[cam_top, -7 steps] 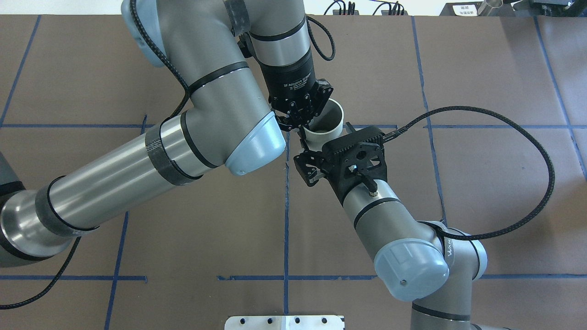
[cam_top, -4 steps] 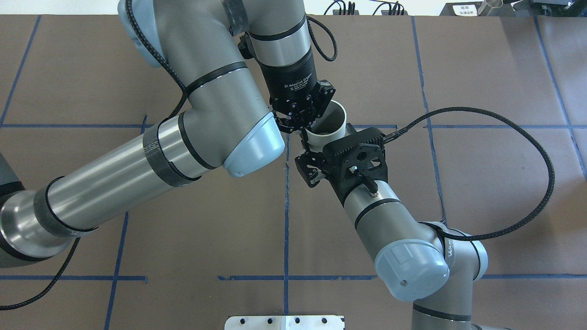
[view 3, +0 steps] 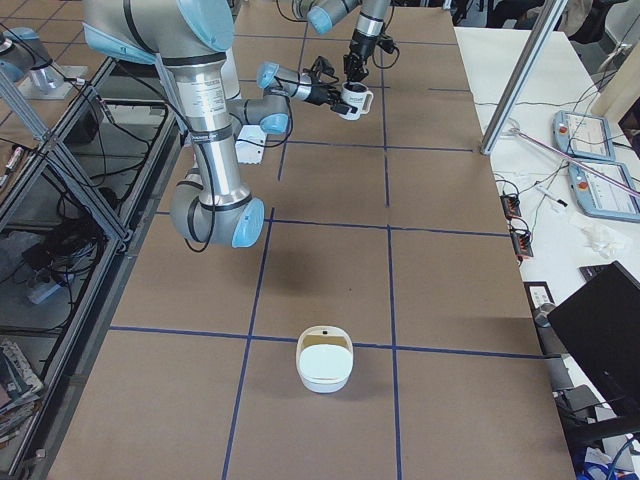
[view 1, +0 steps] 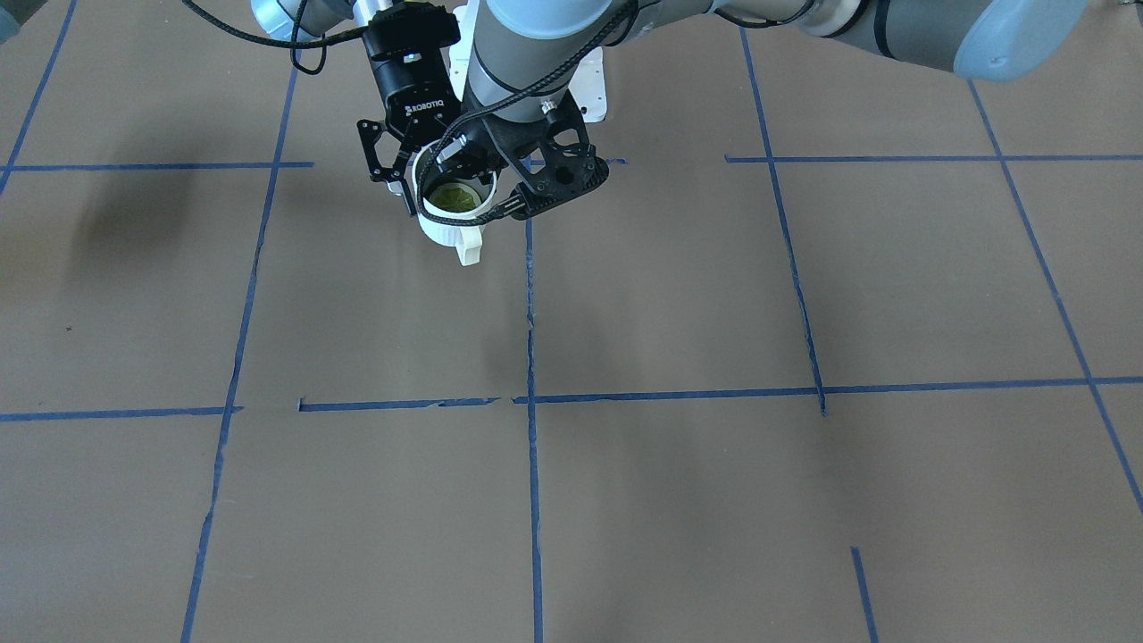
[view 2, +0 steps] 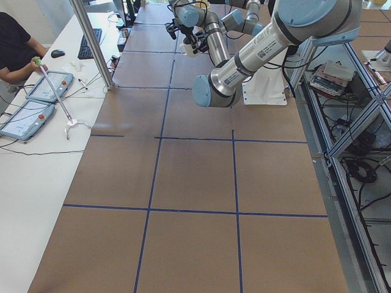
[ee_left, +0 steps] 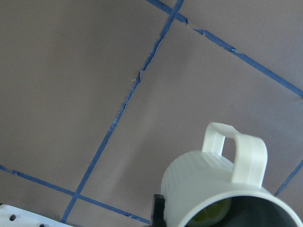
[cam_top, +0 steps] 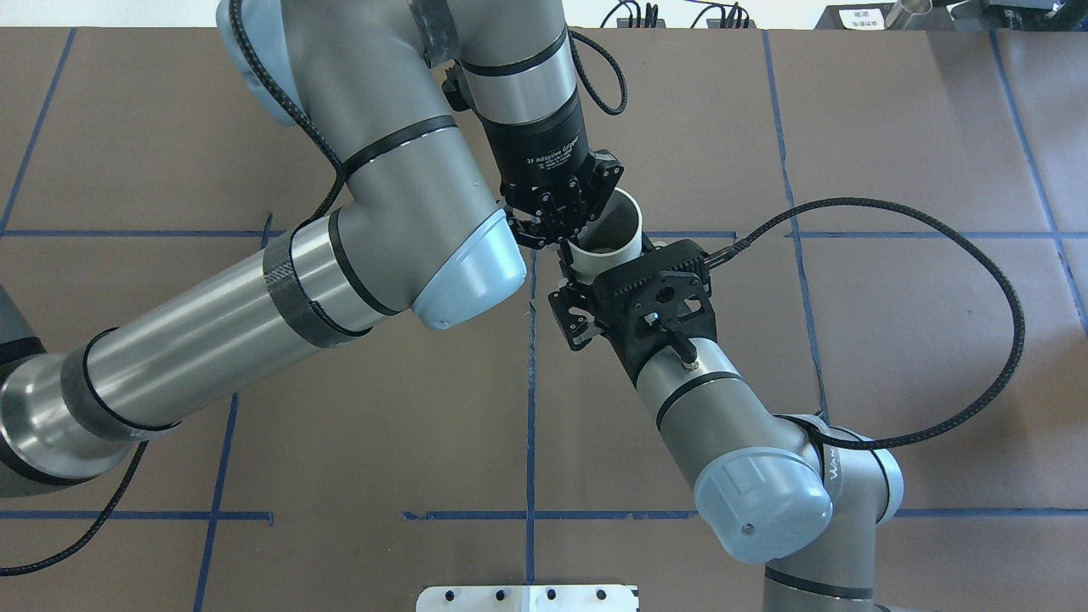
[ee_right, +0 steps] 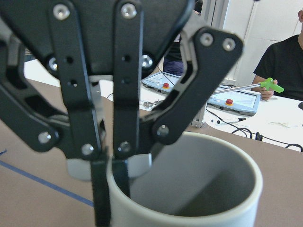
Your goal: Left arm hands cup to right arm to dump lemon
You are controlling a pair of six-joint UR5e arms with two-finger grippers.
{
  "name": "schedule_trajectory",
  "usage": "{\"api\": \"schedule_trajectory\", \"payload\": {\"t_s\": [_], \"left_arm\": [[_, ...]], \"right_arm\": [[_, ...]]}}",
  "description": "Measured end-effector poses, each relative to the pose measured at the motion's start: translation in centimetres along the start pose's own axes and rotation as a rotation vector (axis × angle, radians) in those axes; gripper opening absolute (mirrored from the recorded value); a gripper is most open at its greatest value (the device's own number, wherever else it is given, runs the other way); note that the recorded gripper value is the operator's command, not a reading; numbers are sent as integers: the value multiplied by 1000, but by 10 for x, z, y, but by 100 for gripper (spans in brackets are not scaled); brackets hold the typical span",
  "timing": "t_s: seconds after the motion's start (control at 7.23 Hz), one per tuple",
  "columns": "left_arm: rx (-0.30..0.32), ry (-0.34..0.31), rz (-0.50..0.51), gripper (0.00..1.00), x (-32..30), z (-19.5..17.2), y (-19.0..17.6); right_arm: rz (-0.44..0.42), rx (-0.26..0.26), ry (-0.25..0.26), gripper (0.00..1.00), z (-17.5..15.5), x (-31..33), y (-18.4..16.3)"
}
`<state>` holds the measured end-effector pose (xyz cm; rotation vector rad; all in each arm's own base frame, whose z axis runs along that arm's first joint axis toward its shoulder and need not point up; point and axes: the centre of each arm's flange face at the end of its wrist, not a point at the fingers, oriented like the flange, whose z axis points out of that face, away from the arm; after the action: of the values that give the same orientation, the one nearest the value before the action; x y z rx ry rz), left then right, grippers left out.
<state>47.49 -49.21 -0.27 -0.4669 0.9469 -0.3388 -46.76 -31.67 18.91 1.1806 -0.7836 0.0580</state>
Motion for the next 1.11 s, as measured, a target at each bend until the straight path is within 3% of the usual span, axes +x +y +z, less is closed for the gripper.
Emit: {"api": "schedule_trajectory", "payload": {"t_s": [0.42, 0.69, 1.11], "left_arm": [[7, 59, 54, 100, -15, -16, 13], [43, 112, 65, 100, -26, -51, 7], [74, 130, 47, 100, -52, -65, -11]], "right_arm": [[-24, -10, -1, 30, 1, -2, 8], [-33, -17, 8, 24, 2, 2, 15], [-93, -59, 110, 10, -32, 115, 42]]}}
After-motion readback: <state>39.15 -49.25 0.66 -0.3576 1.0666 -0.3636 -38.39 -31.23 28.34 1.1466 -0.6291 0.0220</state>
